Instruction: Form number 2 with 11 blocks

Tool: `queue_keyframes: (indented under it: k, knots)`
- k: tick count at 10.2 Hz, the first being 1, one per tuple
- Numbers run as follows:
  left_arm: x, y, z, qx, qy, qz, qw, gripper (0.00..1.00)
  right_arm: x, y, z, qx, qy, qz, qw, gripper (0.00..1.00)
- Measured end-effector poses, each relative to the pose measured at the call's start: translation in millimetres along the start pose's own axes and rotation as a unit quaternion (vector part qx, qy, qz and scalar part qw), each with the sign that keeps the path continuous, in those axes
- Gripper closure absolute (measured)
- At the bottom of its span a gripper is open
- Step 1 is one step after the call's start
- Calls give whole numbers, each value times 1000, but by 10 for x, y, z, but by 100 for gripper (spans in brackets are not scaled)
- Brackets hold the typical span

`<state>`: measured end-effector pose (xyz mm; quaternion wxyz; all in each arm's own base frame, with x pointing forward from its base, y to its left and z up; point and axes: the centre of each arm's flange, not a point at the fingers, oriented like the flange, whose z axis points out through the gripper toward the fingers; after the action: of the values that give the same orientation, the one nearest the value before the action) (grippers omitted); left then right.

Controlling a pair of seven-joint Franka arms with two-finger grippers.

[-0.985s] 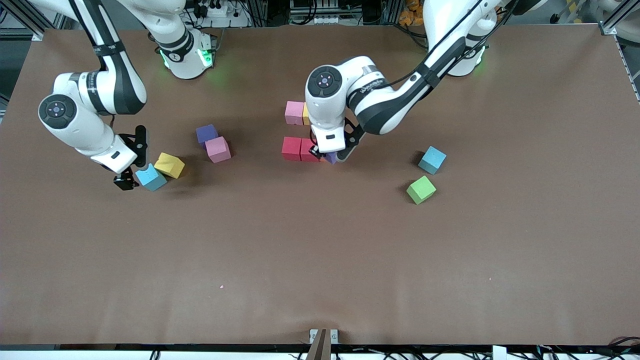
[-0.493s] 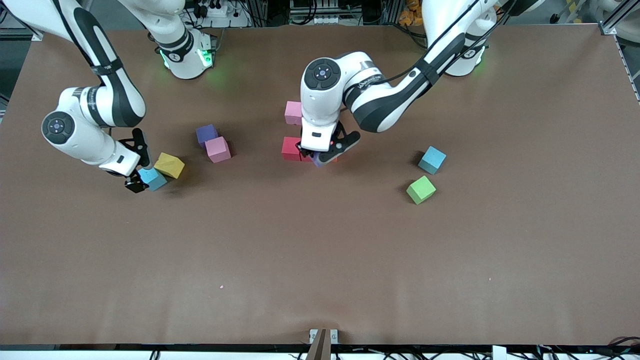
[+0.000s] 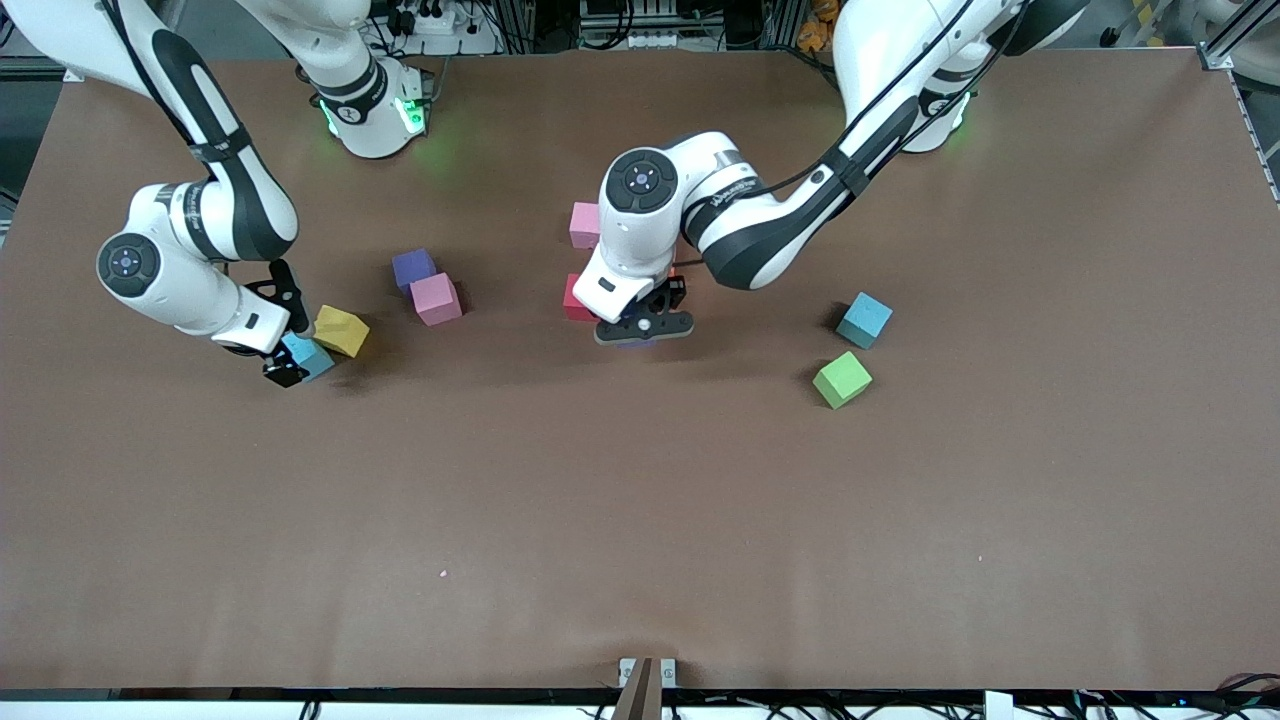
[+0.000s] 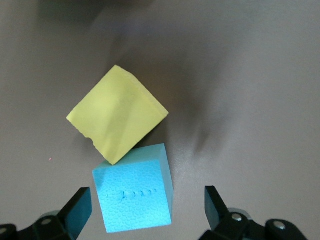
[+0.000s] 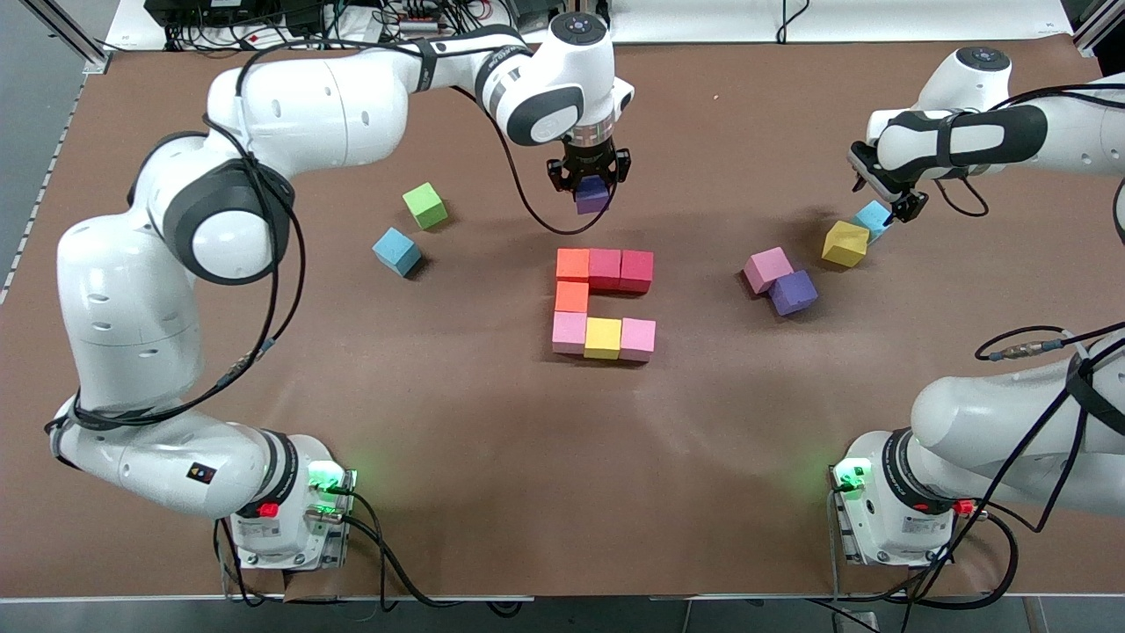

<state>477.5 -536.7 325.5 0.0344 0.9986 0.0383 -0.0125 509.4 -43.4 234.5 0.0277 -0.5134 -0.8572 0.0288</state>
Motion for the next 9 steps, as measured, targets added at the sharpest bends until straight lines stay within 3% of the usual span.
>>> queue_keyframes:
  k: [6, 9]
  knots:
    - [-25, 449, 379, -2, 12, 68, 998, 43, -101, -65, 160, 2, 7, -29, 1000, 0]
    - [75, 538, 504, -13, 9, 71, 997, 43, -145, -95, 216, -3, 5, -33, 999, 0]
